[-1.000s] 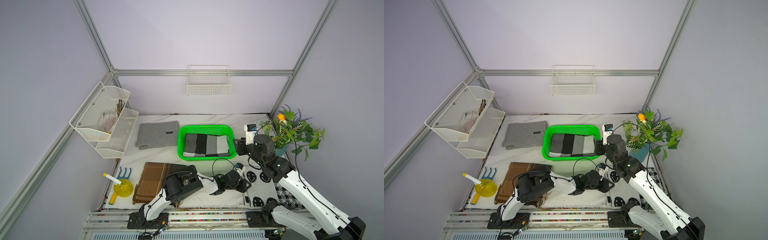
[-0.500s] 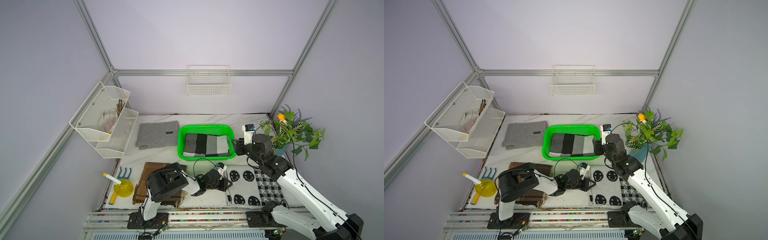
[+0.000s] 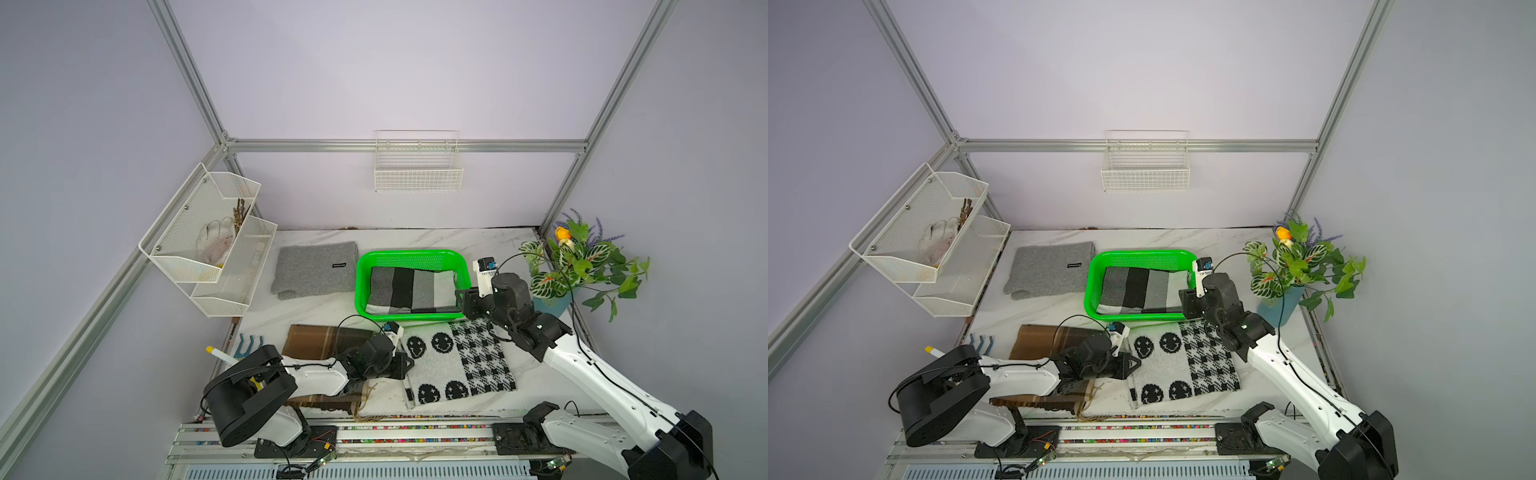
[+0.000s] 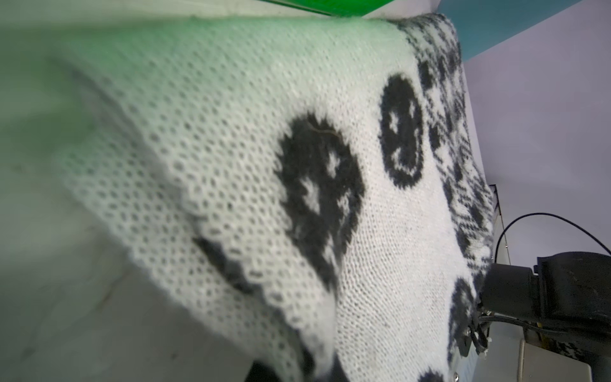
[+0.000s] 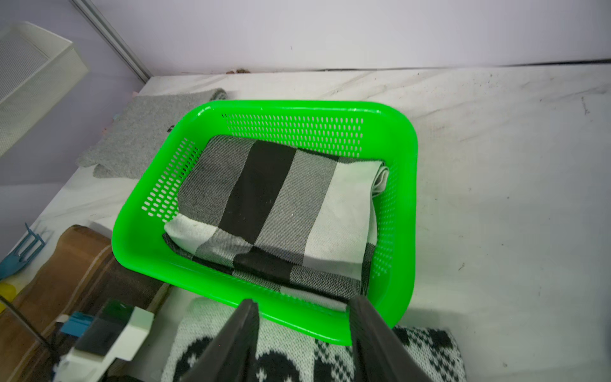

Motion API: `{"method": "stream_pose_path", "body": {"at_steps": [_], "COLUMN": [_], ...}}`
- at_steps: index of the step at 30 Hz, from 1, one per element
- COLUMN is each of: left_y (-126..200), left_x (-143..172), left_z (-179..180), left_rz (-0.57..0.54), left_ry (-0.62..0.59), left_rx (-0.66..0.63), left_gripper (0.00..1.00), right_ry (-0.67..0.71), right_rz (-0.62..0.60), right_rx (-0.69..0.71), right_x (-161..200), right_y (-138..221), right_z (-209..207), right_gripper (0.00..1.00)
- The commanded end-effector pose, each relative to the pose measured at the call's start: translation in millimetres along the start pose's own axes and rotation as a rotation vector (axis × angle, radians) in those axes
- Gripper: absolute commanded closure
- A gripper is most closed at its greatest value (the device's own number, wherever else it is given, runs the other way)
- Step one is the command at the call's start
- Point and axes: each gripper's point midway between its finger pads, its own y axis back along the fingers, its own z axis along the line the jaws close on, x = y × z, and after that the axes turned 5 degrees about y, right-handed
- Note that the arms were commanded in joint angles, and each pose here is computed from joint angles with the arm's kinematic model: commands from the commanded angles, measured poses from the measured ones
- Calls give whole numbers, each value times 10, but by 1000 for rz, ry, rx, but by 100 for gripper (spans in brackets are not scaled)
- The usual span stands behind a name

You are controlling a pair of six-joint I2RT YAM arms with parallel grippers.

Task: Put the folded scarf in the basket
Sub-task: Move the scarf to the center of the board, then pick up the scarf at the center of the board.

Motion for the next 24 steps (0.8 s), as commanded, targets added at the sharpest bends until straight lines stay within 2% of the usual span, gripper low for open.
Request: {"method": "stream_pose_path", "body": {"at_steps": [1, 8, 12, 16, 19, 24], "left_y": [185, 490, 485, 467, 457, 459], "left_x": [-6, -194, -233, -249, -233, -204], "left_z": [411, 756, 803, 804, 845, 852], "left_rz": [-7, -85, -65, -37, -25, -2], "left_ry": [17, 30, 31, 31, 17, -1], "left_rx": [-117, -218, -205, -191, -203, -179], "left_gripper": [100, 100, 100, 100, 100, 100], "right_ry": [-30, -59, -82, -113, -129, -174], "right_rz": [76, 237, 237, 302, 352, 359], "right_rx": [-8, 45, -1, 88, 97, 113], "right_x": [299, 755, 1039, 1203, 1385, 1620], "right_y": [-147, -312, -367, -385, -357, -256], "right_z": [-1, -108, -53, -184, -205, -273], "right_gripper": [49, 45, 44, 42, 41, 39]}}
